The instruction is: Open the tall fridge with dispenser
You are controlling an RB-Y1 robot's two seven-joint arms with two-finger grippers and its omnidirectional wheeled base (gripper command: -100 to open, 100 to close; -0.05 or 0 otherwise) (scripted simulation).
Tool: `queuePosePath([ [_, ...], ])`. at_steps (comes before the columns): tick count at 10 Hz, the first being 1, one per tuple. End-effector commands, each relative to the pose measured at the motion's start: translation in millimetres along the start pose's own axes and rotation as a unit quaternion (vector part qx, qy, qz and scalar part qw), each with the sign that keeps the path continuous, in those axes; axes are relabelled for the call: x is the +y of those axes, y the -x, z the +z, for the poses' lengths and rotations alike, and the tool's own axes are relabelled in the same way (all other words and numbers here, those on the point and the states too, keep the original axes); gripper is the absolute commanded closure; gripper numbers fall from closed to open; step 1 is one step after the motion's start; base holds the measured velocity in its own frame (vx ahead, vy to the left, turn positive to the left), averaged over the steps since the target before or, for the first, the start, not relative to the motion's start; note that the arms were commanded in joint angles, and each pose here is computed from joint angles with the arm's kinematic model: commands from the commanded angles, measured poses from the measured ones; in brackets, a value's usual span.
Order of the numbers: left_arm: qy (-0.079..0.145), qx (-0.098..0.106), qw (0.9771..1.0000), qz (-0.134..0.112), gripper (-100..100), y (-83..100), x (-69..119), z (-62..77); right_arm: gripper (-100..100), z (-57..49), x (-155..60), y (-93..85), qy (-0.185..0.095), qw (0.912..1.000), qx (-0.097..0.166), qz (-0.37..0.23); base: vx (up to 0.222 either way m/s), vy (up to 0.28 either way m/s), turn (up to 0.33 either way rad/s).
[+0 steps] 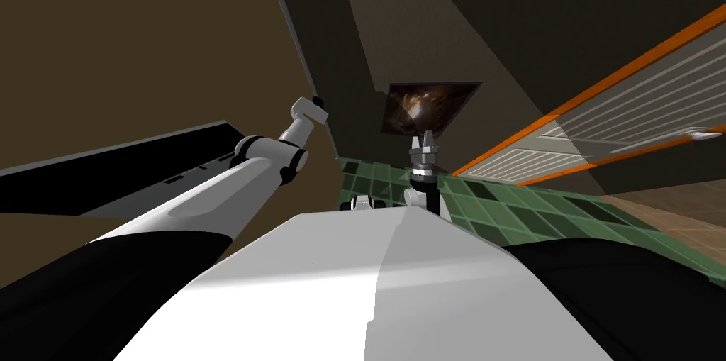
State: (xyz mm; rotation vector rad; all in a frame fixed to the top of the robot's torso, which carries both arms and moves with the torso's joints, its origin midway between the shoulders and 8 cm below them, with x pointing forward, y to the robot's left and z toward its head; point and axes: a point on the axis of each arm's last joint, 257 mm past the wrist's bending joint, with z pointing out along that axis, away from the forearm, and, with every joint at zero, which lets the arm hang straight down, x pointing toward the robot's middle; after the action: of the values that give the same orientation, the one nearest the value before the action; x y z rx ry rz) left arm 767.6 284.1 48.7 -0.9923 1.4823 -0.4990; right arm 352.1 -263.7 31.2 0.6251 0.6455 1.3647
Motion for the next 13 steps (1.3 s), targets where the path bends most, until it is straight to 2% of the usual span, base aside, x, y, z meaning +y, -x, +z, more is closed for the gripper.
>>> queuePosePath([
  [1,0.004,-0.015,0.9999,-0.004,-100,28.7,12.4,2.6,0,0.0,0.0,0.0,0.000,1.0000,0.000,0.000,-0.007,-0.025,-0.169],
  [4,0.008,-0.015,0.9999,-0.003,-100,27.8,16.0,2.3,0,0.0,0.0,0.0,0.000,1.0000,0.000,0.000,-0.014,-0.008,-0.038],
  [5,-0.003,-0.003,1.0000,-0.001,100,6.5,-1.6,-2.8,0,0.0,0.0,0.0,0.000,1.0000,0.000,0.000,0.013,0.030,0.212],
  [6,-0.011,0.008,0.9999,0.003,100,-15.5,-15.4,-9.2,0,-0.1,0.0,0.1,0.000,1.0000,0.000,0.000,0.046,0.053,0.297],
  [7,-0.006,0.008,0.9999,0.003,100,-15.5,-11.4,-7.9,0,-0.1,0.0,0.1,0.000,1.0000,0.000,0.000,0.054,0.028,0.084],
  [11,-0.043,0.053,0.9976,0.014,100,-100.9,-69.5,-44.7,0,-0.1,0.0,0.1,0.000,1.0000,0.000,0.000,0.051,0.041,0.251],
  [12,-0.043,0.053,0.9976,0.014,100,-100.9,-69.5,-44.7,0,-0.1,0.0,0.1,0.000,1.0000,0.000,0.000,0.050,0.035,0.093],
  [13,-0.051,0.064,0.9965,0.017,100,-121.5,-82.5,-56.0,0,0.0,0.0,0.0,0.000,1.0000,0.000,0.000,0.035,0.029,0.191],
])
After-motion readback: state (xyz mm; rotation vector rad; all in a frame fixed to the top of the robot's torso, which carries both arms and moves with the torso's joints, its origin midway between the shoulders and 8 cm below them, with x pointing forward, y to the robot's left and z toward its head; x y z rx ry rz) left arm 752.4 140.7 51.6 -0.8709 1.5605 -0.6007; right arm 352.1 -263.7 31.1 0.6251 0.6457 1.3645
